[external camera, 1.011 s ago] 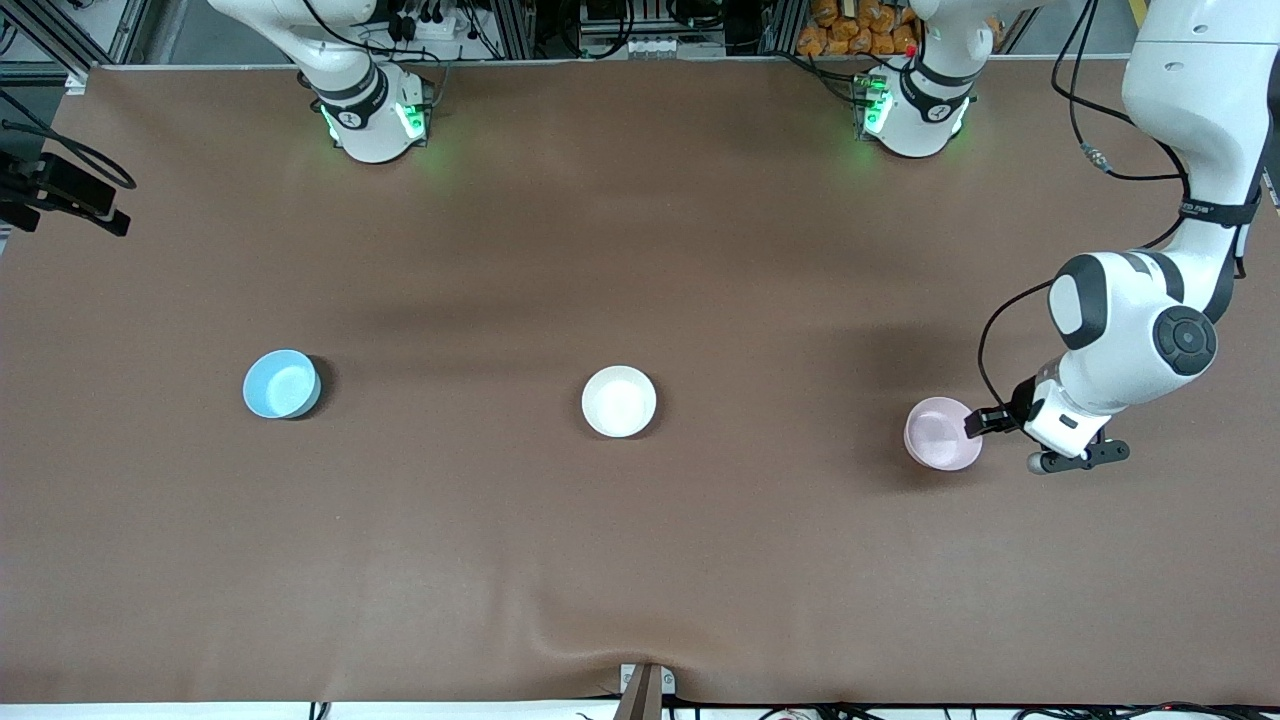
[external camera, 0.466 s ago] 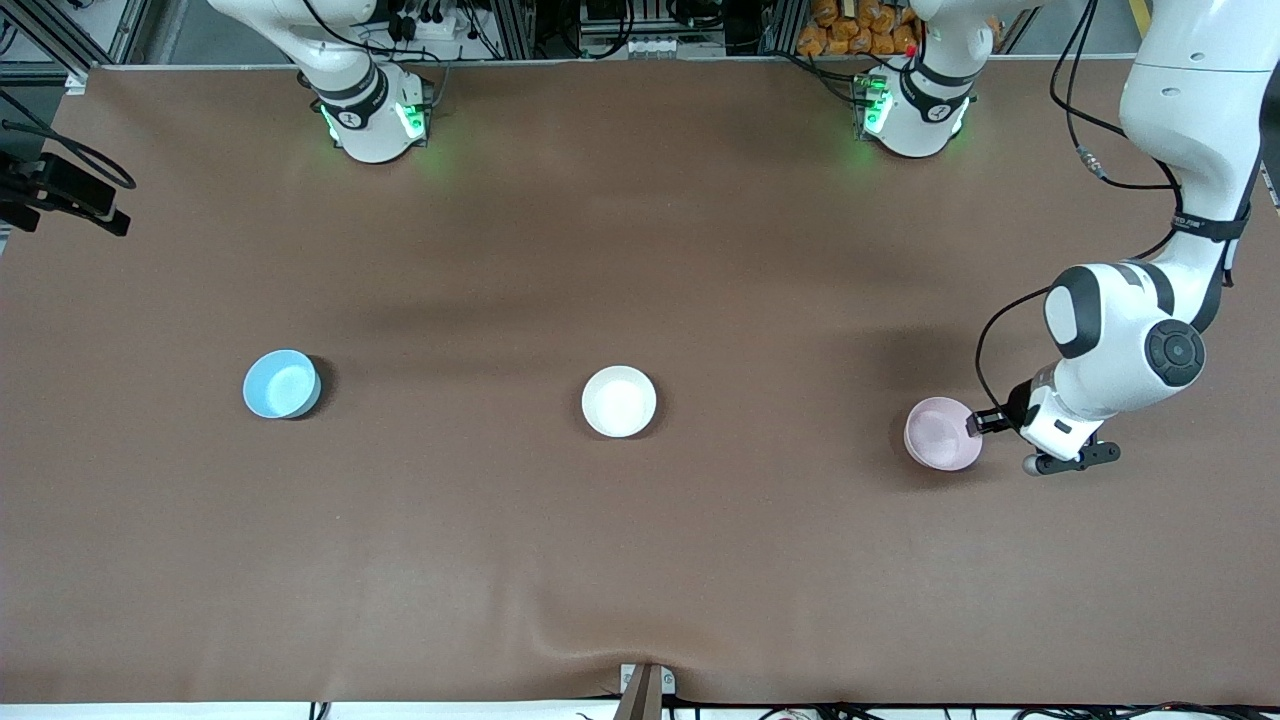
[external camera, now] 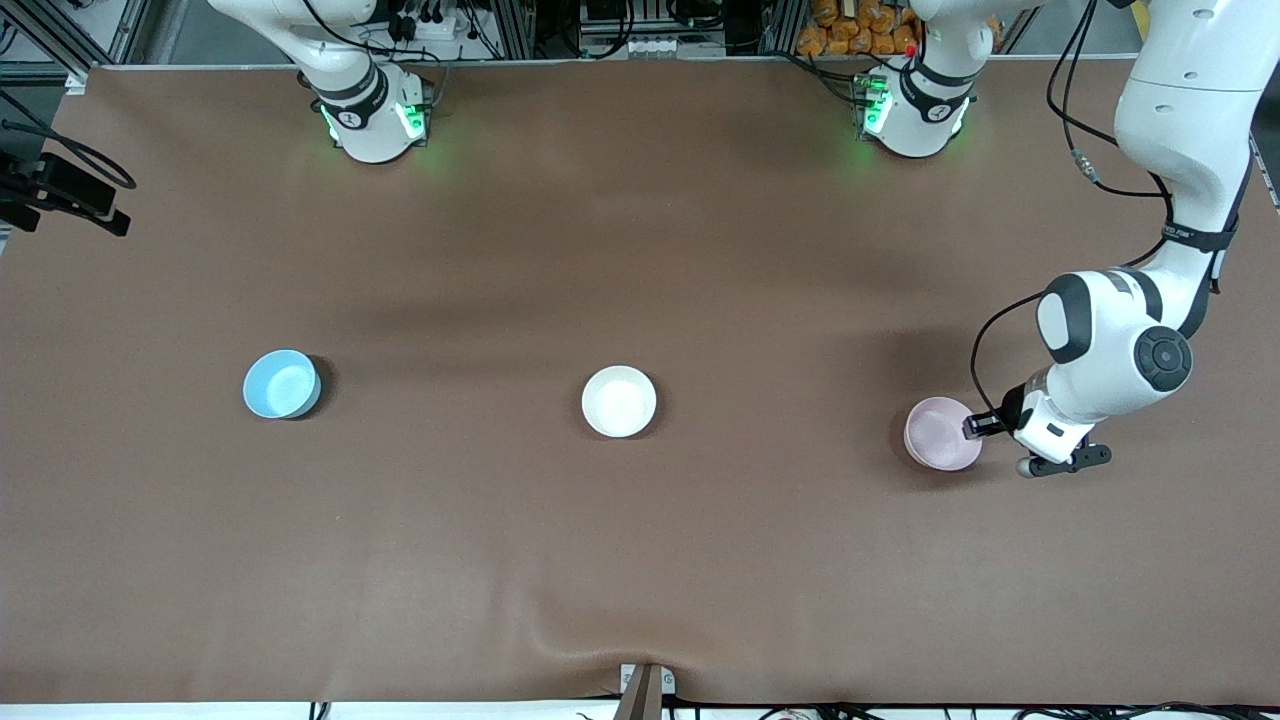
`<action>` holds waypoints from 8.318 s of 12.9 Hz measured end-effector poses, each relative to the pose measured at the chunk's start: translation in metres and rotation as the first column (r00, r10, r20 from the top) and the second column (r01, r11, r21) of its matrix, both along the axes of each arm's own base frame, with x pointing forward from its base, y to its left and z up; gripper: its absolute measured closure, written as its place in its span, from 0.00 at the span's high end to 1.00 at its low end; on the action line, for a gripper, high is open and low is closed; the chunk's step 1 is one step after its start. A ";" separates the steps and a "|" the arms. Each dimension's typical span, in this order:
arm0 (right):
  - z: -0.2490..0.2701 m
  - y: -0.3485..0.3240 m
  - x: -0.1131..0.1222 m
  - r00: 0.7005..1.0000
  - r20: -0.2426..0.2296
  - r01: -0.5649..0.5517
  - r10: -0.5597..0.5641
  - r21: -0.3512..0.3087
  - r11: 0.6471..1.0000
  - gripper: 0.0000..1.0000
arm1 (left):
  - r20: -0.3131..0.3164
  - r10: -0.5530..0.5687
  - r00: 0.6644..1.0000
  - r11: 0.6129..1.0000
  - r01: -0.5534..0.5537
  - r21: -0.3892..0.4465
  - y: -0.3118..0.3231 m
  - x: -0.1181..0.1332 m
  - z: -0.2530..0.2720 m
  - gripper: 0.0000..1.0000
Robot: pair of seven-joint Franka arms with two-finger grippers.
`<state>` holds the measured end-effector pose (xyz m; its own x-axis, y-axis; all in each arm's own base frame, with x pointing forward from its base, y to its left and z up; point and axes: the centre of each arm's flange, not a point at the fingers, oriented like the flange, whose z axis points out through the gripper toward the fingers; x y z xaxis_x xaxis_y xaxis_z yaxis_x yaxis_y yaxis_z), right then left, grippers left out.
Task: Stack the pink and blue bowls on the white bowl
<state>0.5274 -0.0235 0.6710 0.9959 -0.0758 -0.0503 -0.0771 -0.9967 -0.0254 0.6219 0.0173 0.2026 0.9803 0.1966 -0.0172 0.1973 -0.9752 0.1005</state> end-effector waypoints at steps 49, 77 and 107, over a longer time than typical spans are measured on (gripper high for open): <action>-0.108 -0.062 0.049 0.978 -0.189 0.090 -0.090 -0.011 0.996 1.00 | -0.159 0.102 0.982 0.971 -0.133 -0.197 -0.484 -0.065 0.052 0.03; -0.469 -0.140 0.013 0.993 -0.097 0.074 -0.065 0.100 0.992 0.26 | 0.029 0.162 0.986 0.986 -0.161 -0.050 -0.353 -0.003 0.253 1.00; -0.363 0.349 0.029 0.833 -0.194 0.548 -0.518 0.158 0.821 0.03 | -0.015 0.137 0.990 0.989 -0.136 0.063 -0.054 -0.063 0.448 1.00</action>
<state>0.5561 0.3254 0.3082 0.7838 -0.5665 -0.2543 -0.6126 -0.7725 -0.1672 0.5594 -0.0369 0.6503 0.9439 0.3296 -0.0196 0.3301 -0.9433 0.0356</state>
